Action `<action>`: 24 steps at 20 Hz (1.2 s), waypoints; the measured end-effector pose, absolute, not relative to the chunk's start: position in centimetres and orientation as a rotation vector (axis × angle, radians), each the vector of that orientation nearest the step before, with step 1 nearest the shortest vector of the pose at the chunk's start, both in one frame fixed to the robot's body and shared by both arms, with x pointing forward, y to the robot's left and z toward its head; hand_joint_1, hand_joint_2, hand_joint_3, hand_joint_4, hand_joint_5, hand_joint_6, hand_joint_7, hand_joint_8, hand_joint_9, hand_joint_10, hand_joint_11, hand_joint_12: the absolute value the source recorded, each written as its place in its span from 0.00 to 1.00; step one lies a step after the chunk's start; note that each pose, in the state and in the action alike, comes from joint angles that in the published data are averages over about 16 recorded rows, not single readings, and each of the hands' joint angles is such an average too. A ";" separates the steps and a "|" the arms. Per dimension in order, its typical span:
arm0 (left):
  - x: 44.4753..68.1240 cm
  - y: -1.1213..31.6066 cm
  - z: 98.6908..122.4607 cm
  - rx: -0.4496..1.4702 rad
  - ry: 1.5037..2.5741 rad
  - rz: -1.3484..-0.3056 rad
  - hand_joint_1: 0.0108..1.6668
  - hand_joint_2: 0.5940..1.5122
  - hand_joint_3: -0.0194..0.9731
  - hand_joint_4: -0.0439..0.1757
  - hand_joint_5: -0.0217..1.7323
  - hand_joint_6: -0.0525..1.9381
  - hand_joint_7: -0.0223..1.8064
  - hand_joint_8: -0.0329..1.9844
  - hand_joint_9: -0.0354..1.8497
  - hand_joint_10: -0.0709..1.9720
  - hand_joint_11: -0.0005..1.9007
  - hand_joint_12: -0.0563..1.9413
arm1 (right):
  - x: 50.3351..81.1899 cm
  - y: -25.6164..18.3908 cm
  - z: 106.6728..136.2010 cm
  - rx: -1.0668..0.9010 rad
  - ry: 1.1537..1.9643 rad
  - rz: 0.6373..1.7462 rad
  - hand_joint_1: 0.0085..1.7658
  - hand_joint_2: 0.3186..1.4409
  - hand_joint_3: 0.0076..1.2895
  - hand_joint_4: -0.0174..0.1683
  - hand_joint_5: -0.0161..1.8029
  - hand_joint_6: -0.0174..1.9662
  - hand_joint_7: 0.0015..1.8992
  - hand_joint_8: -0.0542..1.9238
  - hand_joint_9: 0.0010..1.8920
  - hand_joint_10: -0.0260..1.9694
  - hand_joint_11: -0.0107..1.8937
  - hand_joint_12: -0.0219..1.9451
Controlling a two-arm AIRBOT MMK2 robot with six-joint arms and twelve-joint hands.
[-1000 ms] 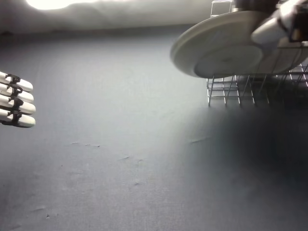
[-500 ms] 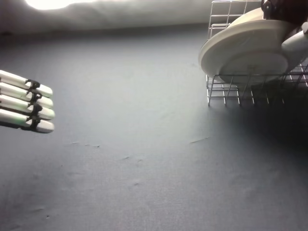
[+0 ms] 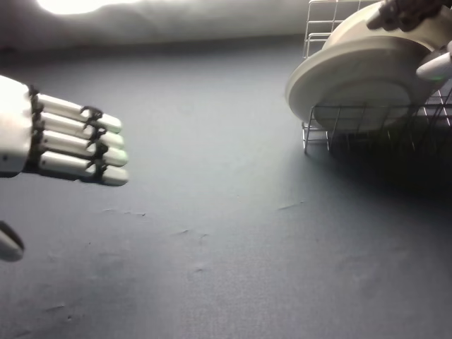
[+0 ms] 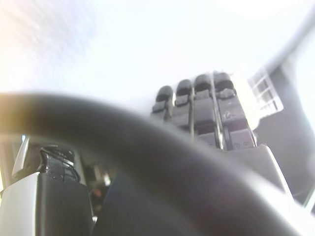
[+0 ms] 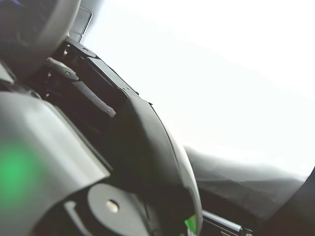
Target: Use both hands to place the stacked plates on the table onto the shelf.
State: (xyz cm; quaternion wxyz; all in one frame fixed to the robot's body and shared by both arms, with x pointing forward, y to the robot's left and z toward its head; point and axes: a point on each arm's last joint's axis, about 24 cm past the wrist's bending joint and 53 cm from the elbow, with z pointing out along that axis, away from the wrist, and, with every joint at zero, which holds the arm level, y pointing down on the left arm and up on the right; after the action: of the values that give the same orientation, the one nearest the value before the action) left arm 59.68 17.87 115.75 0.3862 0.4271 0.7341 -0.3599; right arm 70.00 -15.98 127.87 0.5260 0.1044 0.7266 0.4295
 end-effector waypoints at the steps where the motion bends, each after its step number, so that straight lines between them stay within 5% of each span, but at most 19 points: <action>1: 59.6 17.3 116.0 1.079 1.864 -0.932 0.01 0.57 0.02 0.19 0.02 0.03 0.02 0.02 0.03 0.04 0.01 0.03 | 69.9 -15.7 128.2 0.228 1.725 1.031 0.67 0.65 0.00 0.07 0.31 0.19 0.33 0.17 0.29 0.27 0.17 0.60; 7: 58.2 14.1 116.7 1.055 1.855 -1.011 0.01 0.57 0.02 0.19 0.02 0.03 0.02 0.02 0.03 0.04 0.01 0.03 | 68.0 -13.1 130.5 -0.016 1.613 1.047 0.54 0.62 0.01 0.08 0.14 0.03 0.14 0.04 0.12 0.08 0.04 0.37; 16: 56.8 11.4 116.9 1.058 1.875 -1.064 0.00 0.57 0.02 0.19 0.02 0.03 0.02 0.02 0.03 0.04 0.01 0.03 | 60.8 -7.7 130.6 -0.624 1.386 1.037 0.37 0.52 0.01 0.11 0.02 0.02 0.01 0.04 0.01 0.02 0.02 0.04; 19: 56.5 11.1 116.7 1.072 1.879 -1.064 0.00 0.57 0.02 0.19 0.02 0.03 0.03 0.02 0.03 0.04 0.01 0.03 | 58.2 -6.7 129.4 -0.798 1.319 1.036 0.32 0.50 0.01 0.12 0.03 0.02 0.02 0.04 0.02 0.02 0.02 0.07; 24: 56.4 10.8 116.8 1.090 1.864 -1.058 0.01 0.63 0.02 0.19 0.11 0.12 0.13 0.13 0.11 0.15 0.06 0.21 | 55.3 -6.3 128.5 -0.959 1.225 1.056 0.27 0.54 0.01 0.12 0.13 0.11 0.13 0.15 0.11 0.18 0.06 0.34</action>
State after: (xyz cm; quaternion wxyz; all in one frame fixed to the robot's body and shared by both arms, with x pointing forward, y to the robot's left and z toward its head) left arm 56.39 10.79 116.75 0.3600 0.4230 0.7233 -0.4104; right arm 55.31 -6.26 128.47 0.5897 -0.4119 0.5263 0.4535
